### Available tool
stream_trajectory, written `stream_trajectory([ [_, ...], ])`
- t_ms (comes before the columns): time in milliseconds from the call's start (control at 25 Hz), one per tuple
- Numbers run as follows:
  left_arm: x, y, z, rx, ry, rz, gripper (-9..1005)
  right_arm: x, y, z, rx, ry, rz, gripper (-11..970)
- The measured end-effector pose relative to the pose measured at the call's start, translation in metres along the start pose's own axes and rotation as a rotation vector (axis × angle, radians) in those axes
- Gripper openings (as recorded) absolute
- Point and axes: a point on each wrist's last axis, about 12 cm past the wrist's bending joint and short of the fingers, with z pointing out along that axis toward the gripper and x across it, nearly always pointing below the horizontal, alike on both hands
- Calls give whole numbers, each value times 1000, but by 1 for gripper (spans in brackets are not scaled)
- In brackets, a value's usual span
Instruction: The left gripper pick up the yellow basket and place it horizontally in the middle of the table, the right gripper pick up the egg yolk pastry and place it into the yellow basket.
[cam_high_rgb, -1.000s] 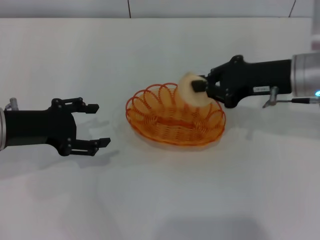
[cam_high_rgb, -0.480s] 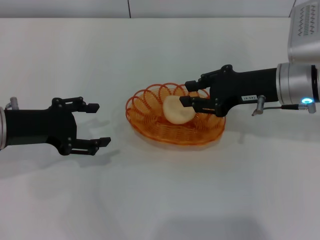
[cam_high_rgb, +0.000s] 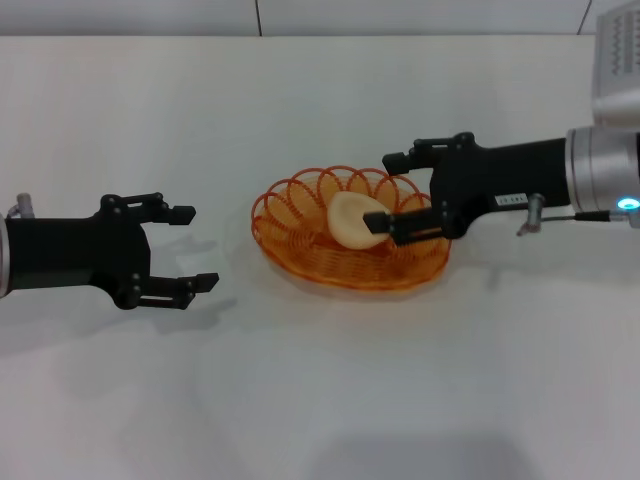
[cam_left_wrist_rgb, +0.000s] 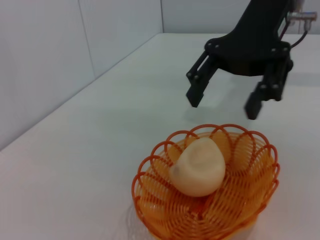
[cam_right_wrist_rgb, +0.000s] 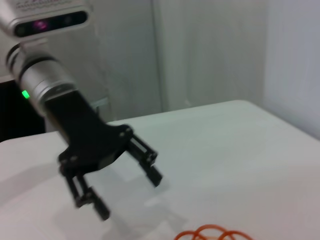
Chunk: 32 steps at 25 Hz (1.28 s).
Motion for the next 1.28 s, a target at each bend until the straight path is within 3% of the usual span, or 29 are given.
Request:
stream_trajectory([
  [240, -1, 1, 0, 2, 2, 3, 838, 8, 7, -21, -81, -19, -47, 861],
  [520, -2, 4, -2, 6, 11, -7, 838, 28, 9, -47, -103, 19, -50, 884],
  [800, -5, 7, 0, 22, 33, -15, 838, 47, 10, -53, -112, 53, -24, 883],
  [1280, -10, 10, 4, 52, 58, -22, 838, 61, 12, -64, -92, 40, 5, 884],
])
